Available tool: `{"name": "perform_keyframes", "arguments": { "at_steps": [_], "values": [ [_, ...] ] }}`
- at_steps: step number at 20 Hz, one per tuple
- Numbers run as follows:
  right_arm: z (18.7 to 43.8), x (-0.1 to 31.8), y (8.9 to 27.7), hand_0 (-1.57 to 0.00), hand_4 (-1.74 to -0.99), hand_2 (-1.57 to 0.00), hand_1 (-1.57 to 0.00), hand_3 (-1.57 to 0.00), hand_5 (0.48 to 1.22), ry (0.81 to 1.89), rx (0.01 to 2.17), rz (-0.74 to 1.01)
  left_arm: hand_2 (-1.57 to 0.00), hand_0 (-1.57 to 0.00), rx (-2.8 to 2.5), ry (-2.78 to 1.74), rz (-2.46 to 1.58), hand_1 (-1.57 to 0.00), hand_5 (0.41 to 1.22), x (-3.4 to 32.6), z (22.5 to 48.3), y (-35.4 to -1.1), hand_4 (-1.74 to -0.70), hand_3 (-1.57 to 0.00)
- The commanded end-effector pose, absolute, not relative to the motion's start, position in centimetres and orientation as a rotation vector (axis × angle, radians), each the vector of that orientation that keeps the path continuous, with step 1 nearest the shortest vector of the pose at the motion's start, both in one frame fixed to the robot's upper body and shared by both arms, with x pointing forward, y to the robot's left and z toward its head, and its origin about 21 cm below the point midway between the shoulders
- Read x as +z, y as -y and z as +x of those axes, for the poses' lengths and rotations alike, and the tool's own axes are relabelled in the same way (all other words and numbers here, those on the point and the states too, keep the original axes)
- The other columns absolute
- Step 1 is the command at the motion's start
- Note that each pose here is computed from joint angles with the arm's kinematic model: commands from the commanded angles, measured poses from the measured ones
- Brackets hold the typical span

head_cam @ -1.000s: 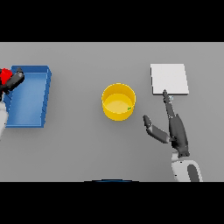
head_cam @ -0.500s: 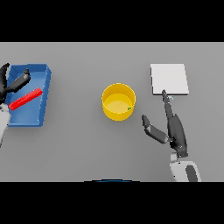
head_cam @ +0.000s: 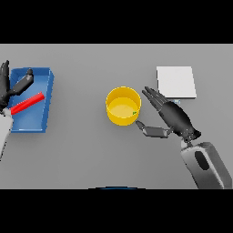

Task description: Pick up the red beaker and tilt it to pour out 1 green nut into yellow bowl. Pick up the yellow bowl and place it on the metallic measuring scale.

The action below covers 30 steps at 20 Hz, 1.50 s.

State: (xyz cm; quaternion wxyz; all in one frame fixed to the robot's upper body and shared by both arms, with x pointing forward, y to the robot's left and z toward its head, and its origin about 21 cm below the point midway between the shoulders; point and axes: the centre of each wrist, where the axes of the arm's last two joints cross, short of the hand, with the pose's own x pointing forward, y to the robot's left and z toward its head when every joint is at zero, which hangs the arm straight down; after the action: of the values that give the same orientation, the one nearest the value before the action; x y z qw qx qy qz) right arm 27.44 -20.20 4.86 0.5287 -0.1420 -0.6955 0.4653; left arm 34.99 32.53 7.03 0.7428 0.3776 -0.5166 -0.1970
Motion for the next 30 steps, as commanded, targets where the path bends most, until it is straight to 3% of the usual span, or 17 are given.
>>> {"name": "perform_keyframes", "arguments": {
  "at_steps": [1, 6, 12, 21, 30],
  "values": [
    [28.2, 5.2, 19.6, 0.0, -1.174, 0.0, 0.0, 0.0, 0.674, 1.629, 1.199, -0.349, -0.01, -0.01, -0.43, 1.117, 0.832, -0.01, 0.677, 7.1, 35.1, -32.4, -0.73, -0.01],
    [30.8, 7.1, 18.9, 0.0, -1.225, 0.0, 0.0, 0.0, 0.684, 1.57, 1.599, -0.391, 0.0, 0.0, -0.437, 1.11, 0.836, 0.0, 0.696, 7.3, 35.1, -32.8, -0.74, 0.0],
    [32.3, 6.8, 16.0, 0.0, -1.213, 0.0, 0.0, 0.0, 0.714, 1.433, 1.93, -0.403, 0.0, 0.0, -0.434, 1.108, 0.853, 0.0, 0.706, 7.9, 34.9, -33.4, -0.75, 0.0],
    [34.4, 5.8, 12.0, 0.0, -1.255, 0.0, 0.0, 0.0, 0.733, 1.272, 2.097, -0.375, 0.0, 0.0, -0.431, 1.11, 0.848, 0.0, 0.699, 7.5, 34.8, -33.6, -0.74, 0.0],
    [35.7, 5.2, 11.1, 0.0, -1.282, 0.0, 0.0, -0.03, 0.749, 1.145, 2.136, -0.36, 0.0, 0.0, -0.431, 1.1, 0.842, 0.0, 0.697, 7.5, 34.8, -33.5, -0.74, 0.0]
  ]
}}
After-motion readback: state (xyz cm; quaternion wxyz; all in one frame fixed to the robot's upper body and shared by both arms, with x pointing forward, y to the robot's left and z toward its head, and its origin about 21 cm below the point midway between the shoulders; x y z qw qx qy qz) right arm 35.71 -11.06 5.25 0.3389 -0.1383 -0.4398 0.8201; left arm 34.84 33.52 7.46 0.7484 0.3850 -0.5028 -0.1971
